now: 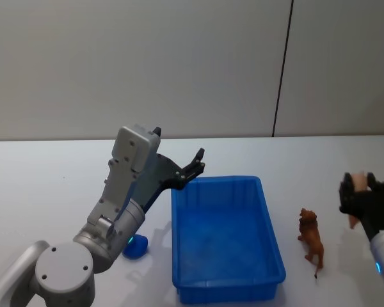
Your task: Pick up the two dolls from the table and place them into the box.
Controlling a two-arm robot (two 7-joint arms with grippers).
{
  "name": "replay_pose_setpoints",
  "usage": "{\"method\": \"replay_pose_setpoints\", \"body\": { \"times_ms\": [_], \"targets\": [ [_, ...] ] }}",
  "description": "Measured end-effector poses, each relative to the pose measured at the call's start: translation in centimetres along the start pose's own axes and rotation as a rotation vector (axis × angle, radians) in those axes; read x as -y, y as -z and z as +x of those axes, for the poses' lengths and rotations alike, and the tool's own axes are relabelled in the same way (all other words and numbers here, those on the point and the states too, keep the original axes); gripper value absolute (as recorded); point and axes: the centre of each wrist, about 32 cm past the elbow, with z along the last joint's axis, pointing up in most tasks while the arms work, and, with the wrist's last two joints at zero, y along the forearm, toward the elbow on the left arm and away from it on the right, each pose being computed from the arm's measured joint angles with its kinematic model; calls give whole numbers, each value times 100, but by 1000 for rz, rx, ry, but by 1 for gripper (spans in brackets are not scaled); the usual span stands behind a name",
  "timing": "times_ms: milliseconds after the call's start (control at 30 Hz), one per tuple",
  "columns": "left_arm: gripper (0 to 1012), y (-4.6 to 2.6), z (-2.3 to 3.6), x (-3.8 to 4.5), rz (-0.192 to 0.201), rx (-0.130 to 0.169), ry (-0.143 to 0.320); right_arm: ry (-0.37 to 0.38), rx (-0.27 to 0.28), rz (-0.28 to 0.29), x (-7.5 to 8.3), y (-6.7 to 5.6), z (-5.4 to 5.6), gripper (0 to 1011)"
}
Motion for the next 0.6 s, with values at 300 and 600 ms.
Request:
{"method": "replay_pose_setpoints", "body": {
  "times_ms": [300, 600],
  "targets": [
    [1003, 0, 0, 0, 0, 0, 0, -126, -44, 73, 71, -176, -123, 384],
    [1004, 0, 0, 0, 0, 0, 0, -267, -73, 114, 144, -293, -272, 384]
  ]
}}
